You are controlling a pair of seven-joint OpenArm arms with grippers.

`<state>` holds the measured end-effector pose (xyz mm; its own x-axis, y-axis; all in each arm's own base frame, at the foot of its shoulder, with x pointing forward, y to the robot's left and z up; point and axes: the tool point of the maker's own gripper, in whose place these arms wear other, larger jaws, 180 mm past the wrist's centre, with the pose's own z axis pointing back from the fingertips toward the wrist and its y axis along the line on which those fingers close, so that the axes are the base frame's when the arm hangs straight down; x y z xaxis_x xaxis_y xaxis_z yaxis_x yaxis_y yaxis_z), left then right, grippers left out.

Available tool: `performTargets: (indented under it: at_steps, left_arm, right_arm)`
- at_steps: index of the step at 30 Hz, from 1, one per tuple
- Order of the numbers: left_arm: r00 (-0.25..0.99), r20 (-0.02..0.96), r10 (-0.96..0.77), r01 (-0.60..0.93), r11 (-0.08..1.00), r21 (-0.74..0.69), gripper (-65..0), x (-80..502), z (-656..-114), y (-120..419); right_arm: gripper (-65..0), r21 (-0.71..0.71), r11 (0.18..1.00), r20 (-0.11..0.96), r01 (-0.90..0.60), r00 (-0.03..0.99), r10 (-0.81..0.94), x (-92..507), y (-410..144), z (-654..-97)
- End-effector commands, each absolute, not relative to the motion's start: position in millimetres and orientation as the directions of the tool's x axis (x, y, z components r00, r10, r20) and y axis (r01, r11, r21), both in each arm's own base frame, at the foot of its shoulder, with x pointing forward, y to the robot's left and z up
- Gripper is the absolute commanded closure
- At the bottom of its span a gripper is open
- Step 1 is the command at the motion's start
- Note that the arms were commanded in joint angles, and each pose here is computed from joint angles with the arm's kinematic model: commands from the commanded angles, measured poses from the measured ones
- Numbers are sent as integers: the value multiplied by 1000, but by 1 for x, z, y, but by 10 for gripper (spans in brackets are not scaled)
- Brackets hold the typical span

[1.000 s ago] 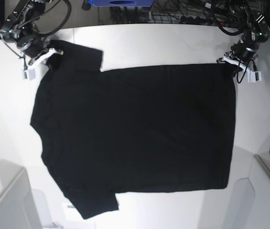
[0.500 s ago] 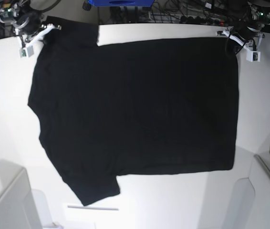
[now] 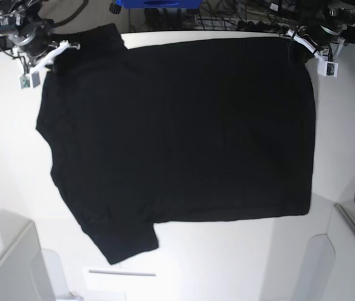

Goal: Fold the T-shirt properly
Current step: 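Lift the shoulder edge with both grippers and fold it over toward the hem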

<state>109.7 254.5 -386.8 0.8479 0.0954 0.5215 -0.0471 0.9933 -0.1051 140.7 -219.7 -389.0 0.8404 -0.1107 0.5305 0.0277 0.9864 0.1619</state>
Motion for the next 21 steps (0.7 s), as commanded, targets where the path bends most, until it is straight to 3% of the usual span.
performTargets:
  at_steps: [1,4,10,21]
  left_arm:
    - [823,560,97,-64,995,-79,0,121,-375,266]
    - [809,568,148,-129,989,-74,0,129,-370,278]
    - [787,600,148,-104,989,-106,0,170,-362,268]
    - [693,672,261,-195,965,-174,0,228,-343,279]
  right_arm:
    - [0,146,989,574,14,813,-96,154,-225,-378]
    - [0,123,992,594,-9,802,-66,179,-231,-368]
    - [0,119,992,642,-36,765,-49,228,-236,-350]
    - [0,270,957,668,-107,737,-106,308,-204,-357]
